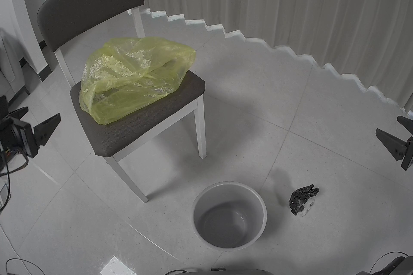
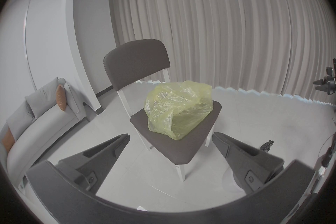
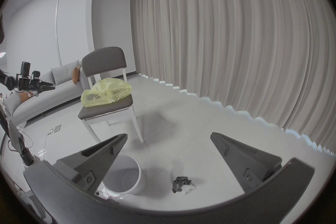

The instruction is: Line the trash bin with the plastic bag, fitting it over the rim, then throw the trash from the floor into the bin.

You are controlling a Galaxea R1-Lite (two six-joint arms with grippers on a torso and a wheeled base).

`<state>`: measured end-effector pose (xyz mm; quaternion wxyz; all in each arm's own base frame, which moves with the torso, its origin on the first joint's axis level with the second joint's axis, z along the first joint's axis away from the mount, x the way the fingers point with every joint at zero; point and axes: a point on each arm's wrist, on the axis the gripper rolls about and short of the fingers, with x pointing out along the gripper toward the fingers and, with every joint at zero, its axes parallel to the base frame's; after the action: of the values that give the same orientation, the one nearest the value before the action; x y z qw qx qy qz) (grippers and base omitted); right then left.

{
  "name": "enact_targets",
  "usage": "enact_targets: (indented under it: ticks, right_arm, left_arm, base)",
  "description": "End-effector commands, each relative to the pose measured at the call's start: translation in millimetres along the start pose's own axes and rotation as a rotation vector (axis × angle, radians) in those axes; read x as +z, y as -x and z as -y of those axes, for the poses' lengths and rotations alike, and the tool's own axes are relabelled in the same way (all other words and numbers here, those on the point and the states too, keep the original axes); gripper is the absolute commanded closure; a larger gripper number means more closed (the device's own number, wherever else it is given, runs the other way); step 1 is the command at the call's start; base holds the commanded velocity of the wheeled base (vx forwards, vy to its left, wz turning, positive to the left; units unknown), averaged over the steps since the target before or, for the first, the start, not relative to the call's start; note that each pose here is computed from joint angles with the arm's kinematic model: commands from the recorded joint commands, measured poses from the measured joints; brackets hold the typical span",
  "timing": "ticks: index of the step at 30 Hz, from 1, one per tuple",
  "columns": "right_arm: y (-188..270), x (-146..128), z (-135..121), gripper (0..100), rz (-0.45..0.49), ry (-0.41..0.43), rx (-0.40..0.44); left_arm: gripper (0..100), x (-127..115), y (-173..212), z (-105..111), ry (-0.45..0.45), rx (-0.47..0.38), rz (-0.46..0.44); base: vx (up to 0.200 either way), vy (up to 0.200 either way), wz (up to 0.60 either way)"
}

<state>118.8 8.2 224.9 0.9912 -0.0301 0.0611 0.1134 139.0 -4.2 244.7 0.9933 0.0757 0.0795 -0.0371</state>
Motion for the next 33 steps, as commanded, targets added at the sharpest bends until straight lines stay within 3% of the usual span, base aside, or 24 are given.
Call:
enact_targets:
  ticks: [1, 8, 14, 21, 26, 33]
  right_arm:
    - [-8.1, -5.1, -0.6, 0, -0.043, -0.004, 0.016]
    - [-16.2, -10.5, 0.7, 0, -0.078, -0.010, 0.015]
    - [-16.1, -10.1, 1.4, 0, -0.076, -0.011, 0.011]
    - [-16.1, -10.1, 1.4, 0, -0.076, -0.011, 0.011]
    - [-16.4, -10.1, 1.4, 0, -0.076, -0.011, 0.012]
    - [-17.8, -10.8, 2.0, 0, -0.082, -0.014, 0.008]
  left_arm:
    - [0, 6.7, -56.4, -3.6, -0.024, 0.003, -0.095]
    - [0, -4.9, -119.9, -1.3, -0.028, 0.050, -0.210]
    - [0, -13.7, -157.7, 0.7, -0.036, 0.065, -0.177]
    - [0, -21.9, -203.3, 4.6, -0.051, 0.150, -0.217]
    - [0, -19.3, -224.7, 6.9, -0.052, 0.155, -0.202]
    - [0, -22.4, -244.3, 5.7, -0.062, 0.236, -0.222]
  base:
    - [0.000, 0.000, 0.00]
    - [0.000, 0.000, 0.00]
    - [0.000, 0.000, 0.00]
    - [0.000, 0.000, 0.00]
    - [0.000, 0.000, 0.00]
    - [0.000, 0.000, 0.00]
